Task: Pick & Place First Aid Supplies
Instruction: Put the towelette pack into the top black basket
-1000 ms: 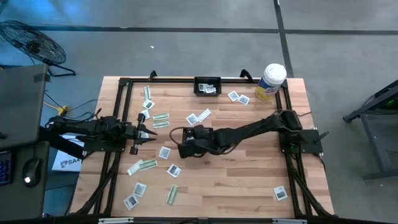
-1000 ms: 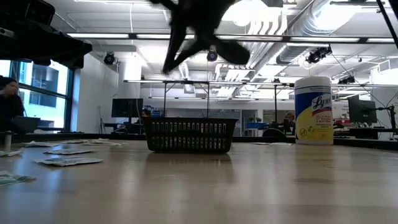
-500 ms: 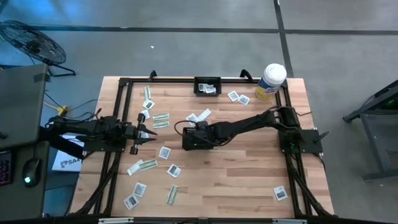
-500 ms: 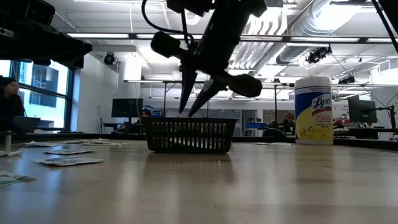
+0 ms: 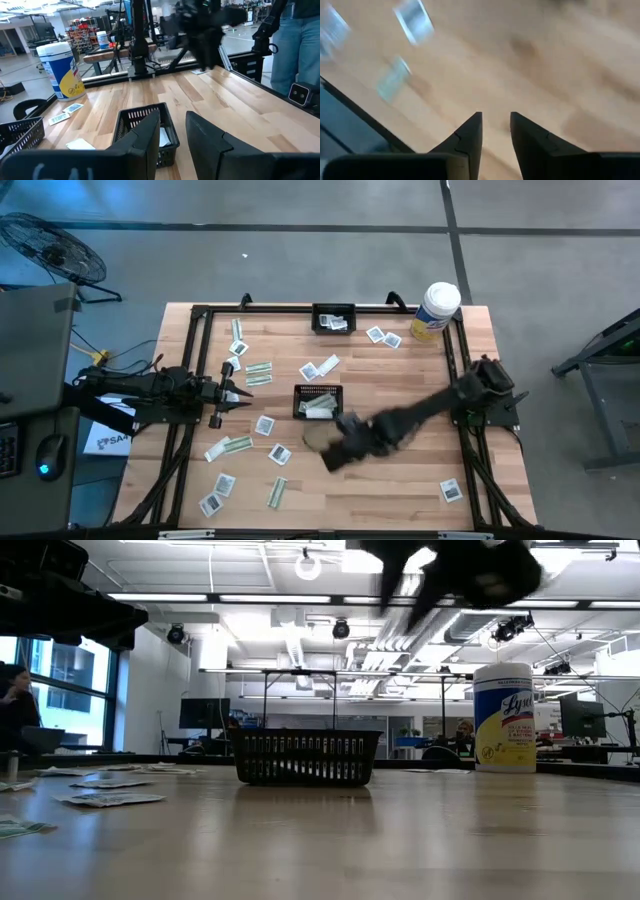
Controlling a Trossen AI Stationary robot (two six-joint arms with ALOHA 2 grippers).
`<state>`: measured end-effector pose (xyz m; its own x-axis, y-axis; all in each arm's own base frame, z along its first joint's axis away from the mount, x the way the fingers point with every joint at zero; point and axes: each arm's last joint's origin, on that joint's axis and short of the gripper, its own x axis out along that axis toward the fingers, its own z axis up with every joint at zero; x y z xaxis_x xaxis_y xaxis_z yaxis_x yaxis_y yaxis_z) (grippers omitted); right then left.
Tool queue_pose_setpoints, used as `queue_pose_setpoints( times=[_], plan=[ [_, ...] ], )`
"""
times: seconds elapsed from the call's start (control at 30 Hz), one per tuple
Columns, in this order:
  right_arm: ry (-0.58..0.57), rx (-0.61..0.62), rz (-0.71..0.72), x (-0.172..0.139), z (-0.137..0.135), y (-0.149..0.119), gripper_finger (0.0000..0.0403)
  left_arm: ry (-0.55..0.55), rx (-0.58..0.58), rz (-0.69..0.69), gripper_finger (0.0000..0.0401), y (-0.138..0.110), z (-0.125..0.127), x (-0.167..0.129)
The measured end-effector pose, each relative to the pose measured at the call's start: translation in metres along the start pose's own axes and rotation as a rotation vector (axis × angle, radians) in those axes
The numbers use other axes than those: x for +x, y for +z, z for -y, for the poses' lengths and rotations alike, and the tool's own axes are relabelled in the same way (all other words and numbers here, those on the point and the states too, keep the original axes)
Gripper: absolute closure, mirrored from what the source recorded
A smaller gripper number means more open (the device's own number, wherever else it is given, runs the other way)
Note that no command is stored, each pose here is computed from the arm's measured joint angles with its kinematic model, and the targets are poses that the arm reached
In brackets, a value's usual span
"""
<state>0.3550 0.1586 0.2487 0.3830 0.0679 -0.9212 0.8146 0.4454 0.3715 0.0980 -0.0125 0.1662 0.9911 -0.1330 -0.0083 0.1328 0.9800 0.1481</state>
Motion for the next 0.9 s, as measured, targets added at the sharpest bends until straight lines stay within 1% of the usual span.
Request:
queue_pose_setpoints(
  times=[0.1,0.17,0.27,0.37,0.43,0.5,0.67,0.8,0.9],
  plan=[
    [-0.074,0.013,-0.037,0.002,0.011,-0.042,0.0317,0.0,0.0,0.0,0.0309,0.0,0.0,0.0],
    [-0.134,0.061,-0.065,0.006,0.023,-0.069,0.0323,0.0,0.0,0.0,0.0309,0.0,0.0,0.0],
    [-0.246,0.129,-0.17,0.008,0.04,-0.102,0.033,0.0,0.0,0.0,0.0309,0.0,0.0,0.0],
    [-0.363,0.173,-0.277,0.009,0.058,-0.127,0.0338,0.0,0.0,0.0,0.0309,0.0,0.0,0.0],
    [-0.443,0.169,-0.322,0.009,0.068,-0.138,0.0342,0.0,0.0,0.0,0.0309,0.0,0.0,0.0],
    [-0.499,0.162,-0.353,0.01,0.078,-0.144,0.0345,0.0,0.0,0.0,0.0309,0.0,0.0,0.0],
    [-0.587,0.094,-0.421,0.019,0.099,-0.154,0.0348,0.0,0.0,0.0,0.0309,0.0,0.0,0.0],
    [-0.678,0.089,-0.509,0.026,0.115,-0.157,0.035,0.0,0.0,0.0,0.0309,0.0,0.0,0.0],
    [-0.714,0.112,-0.604,0.034,0.125,-0.157,0.0351,0.0,0.0,0.0,0.0309,0.0,0.0,0.0]
  ],
)
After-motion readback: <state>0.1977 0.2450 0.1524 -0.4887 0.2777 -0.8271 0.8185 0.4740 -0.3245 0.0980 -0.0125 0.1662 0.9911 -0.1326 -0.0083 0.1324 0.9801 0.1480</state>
